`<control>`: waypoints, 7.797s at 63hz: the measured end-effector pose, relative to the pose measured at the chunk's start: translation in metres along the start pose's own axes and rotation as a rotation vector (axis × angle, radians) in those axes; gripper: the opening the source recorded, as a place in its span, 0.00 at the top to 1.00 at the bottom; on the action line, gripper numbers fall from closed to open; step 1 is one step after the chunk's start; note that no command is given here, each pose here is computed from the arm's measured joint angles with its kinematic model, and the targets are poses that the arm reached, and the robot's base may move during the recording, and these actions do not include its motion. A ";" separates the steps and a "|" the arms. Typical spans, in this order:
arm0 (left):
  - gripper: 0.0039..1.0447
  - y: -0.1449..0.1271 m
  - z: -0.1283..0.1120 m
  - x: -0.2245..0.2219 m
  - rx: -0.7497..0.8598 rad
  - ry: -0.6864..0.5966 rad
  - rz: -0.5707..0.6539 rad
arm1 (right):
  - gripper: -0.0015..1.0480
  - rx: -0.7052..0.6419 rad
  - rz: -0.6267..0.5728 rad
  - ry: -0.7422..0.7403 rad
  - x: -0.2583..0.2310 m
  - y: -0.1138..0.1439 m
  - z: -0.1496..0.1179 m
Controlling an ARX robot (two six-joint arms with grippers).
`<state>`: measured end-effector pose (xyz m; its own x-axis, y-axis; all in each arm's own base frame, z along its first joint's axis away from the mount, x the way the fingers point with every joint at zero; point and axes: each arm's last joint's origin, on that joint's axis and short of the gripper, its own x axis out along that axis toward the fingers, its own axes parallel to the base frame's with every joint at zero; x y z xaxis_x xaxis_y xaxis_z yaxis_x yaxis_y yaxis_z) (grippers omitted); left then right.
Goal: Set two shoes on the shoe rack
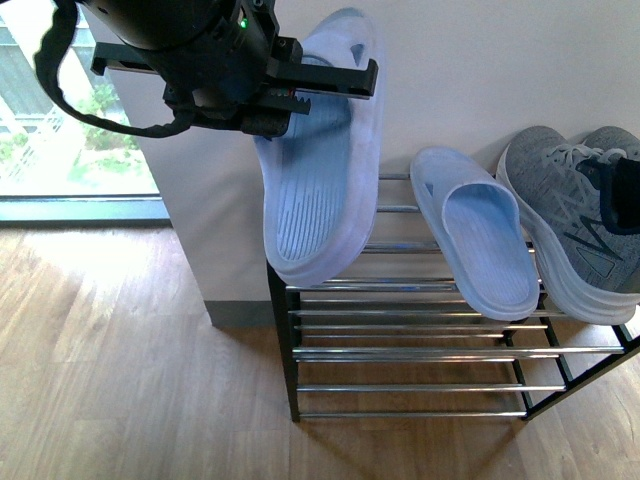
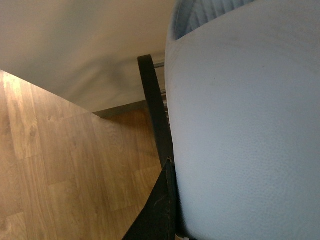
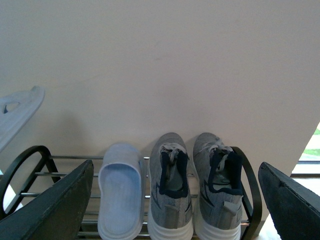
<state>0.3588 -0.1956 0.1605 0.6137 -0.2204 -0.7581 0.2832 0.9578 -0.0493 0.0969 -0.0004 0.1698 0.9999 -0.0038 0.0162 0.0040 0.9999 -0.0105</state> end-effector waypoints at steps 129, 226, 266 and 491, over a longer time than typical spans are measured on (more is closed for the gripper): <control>0.96 -0.055 0.011 0.131 0.197 0.262 0.155 | 0.09 0.000 0.000 0.000 0.000 0.000 0.000; 0.09 0.102 -0.030 -0.115 -0.220 -0.242 0.517 | 0.09 0.000 0.000 0.000 0.000 0.000 0.000; 0.56 0.112 -0.131 -0.201 -0.099 -0.863 0.273 | 0.09 0.000 0.000 0.000 0.000 0.000 0.000; 0.09 0.113 -0.224 -0.208 -0.081 -0.862 0.286 | 0.09 0.003 0.002 0.002 0.000 0.000 0.000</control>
<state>0.0978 -0.0002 0.1671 1.0000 -0.0027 -0.0017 0.0027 1.0000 -0.0040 0.0968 -0.0001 0.1696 0.9999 -0.0023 0.0143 0.0024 1.0000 -0.0074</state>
